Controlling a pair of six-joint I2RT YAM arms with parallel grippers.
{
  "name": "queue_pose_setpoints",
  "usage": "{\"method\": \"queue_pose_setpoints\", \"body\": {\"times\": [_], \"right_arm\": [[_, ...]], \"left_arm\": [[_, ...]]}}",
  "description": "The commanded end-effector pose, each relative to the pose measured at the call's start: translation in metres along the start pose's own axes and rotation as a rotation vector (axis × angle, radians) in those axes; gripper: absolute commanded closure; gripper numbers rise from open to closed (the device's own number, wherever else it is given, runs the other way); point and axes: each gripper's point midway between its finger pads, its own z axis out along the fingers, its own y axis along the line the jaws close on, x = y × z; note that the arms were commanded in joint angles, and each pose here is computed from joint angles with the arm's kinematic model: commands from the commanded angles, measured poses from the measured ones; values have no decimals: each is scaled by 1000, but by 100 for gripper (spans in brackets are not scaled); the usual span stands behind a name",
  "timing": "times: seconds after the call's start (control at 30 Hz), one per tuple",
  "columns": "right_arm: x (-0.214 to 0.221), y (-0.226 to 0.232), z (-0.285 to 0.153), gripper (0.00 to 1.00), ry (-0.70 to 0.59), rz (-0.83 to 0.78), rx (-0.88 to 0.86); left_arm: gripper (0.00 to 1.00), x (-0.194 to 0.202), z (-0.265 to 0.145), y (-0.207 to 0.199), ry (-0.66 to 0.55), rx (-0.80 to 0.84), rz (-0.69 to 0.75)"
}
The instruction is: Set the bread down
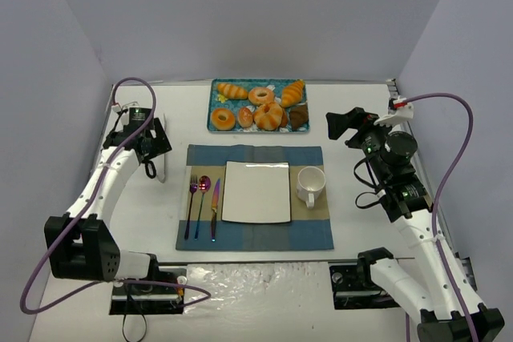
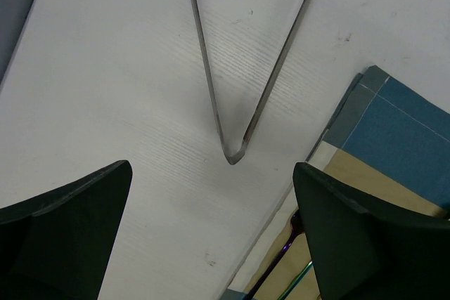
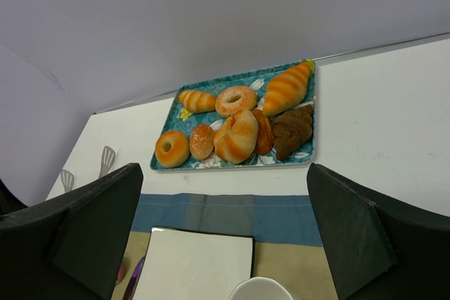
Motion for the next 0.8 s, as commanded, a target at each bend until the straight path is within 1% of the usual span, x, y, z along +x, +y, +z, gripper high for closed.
{"method": "queue_pose_setpoints", "body": {"times": [0.0, 0.07, 0.17, 0.23, 0.4, 0.63, 0.77], "right_arm": [[-31, 27, 3, 0, -105, 31, -106], [-31, 28, 4, 0, -104, 37, -116], [-32, 31, 5, 0, -106, 39, -129], [-36, 35, 5, 0, -110, 36, -138], [-41, 38, 2, 0, -114, 30, -144], [-41, 35, -4, 0, -122, 31, -135], [-41, 36, -6, 0, -127, 40, -141]], "left_arm": [[3, -39, 0, -6, -71, 73, -39], [3, -45, 4, -9, -74, 97, -17], [3, -45, 14, -14, -43, 105, 29], [3, -48, 24, -9, -28, 105, 20], [3, -47, 41, -16, 13, 144, 5], [3, -35, 70, -18, 91, 133, 13], [3, -30, 79, -19, 116, 125, 23]]}}
